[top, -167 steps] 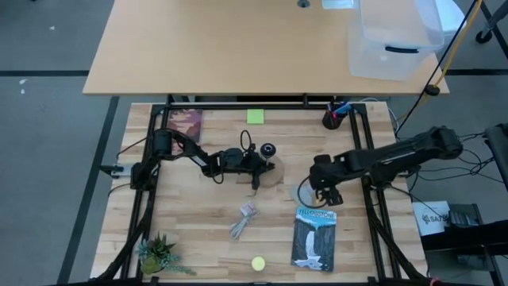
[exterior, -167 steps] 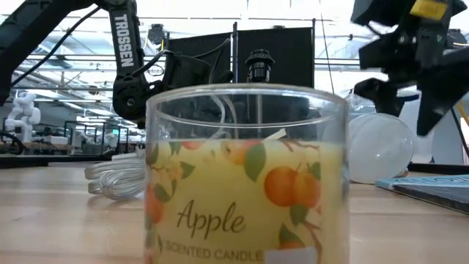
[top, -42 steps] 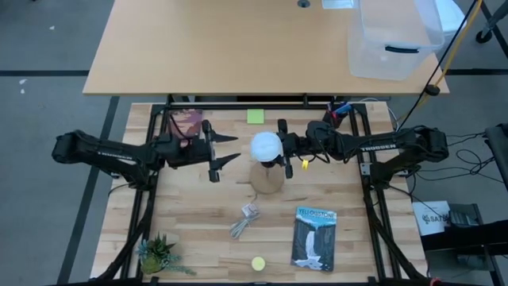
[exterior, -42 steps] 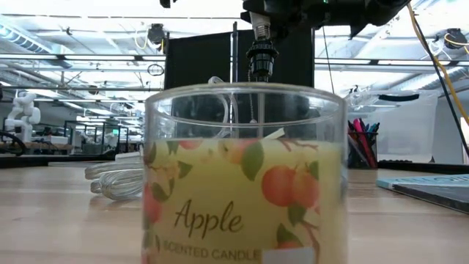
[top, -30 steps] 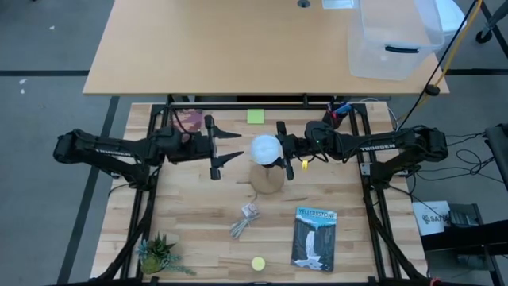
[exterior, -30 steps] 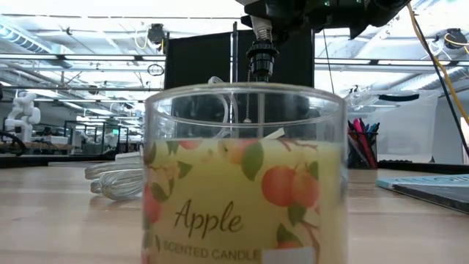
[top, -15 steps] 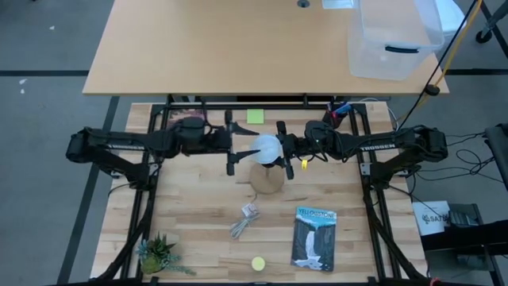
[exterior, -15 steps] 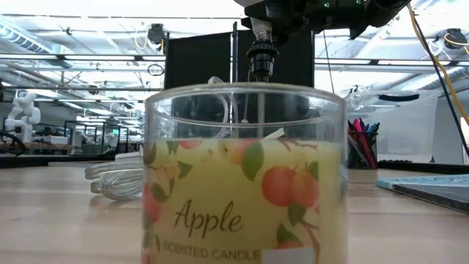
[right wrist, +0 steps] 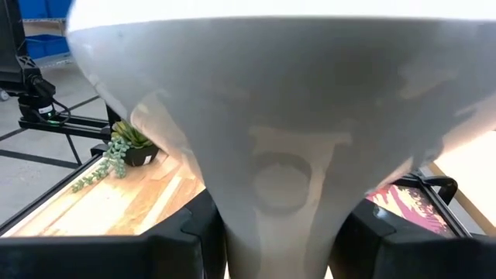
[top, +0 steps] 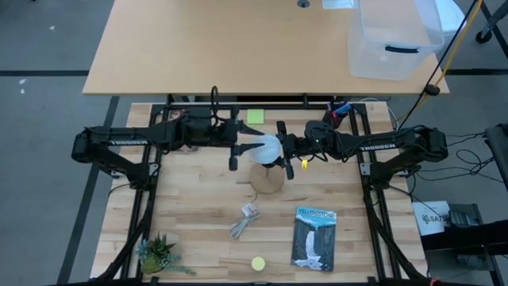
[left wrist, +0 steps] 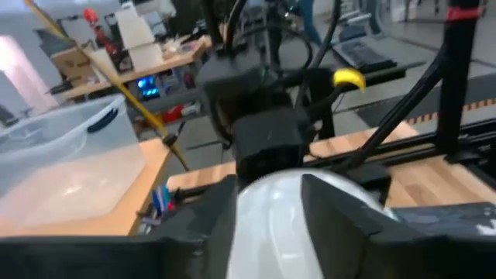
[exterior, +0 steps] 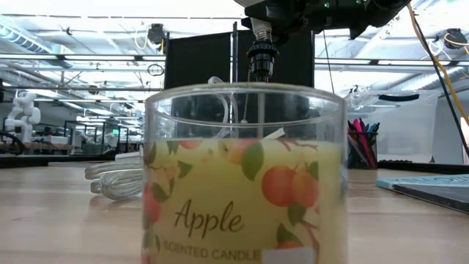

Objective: Screw lightbulb
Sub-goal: Insert the lightbulb into the lamp

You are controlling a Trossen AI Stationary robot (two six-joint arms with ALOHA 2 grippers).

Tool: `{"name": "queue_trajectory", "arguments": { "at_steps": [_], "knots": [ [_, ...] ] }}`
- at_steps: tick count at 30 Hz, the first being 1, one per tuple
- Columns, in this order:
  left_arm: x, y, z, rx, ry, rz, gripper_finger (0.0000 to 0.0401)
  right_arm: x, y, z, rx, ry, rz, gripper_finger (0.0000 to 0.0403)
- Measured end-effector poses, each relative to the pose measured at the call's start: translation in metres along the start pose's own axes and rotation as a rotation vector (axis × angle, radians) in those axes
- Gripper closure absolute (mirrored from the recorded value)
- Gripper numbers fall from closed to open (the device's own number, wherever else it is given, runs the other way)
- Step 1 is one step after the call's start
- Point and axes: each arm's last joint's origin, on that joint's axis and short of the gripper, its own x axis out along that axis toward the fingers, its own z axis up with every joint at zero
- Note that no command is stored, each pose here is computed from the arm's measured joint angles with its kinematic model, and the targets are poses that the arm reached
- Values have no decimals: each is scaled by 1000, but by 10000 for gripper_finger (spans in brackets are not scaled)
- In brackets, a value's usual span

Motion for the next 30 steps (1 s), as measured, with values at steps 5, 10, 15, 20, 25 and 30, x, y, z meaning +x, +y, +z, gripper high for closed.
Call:
{"name": "queue_trajectory", "arguments": {
  "at_steps": [5,10,15,20,25,30],
  "knots": [
    [1,-2,-2,29,14,-12,354,0,0,0,-1,0,0,246],
    [1,-3,-2,51,16,-16,396,0,0,0,-7,0,0,246],
    [1,-3,-3,50,32,-18,399,0,0,0,-8,0,0,245],
    [1,-4,-4,48,44,-23,400,0,0,0,-8,0,-3,245],
    [1,-5,-5,45,52,-29,400,0,0,0,-8,0,-4,245],
    [1,-6,-7,42,68,-36,401,0,0,0,-8,0,-4,245]
  ]
}}
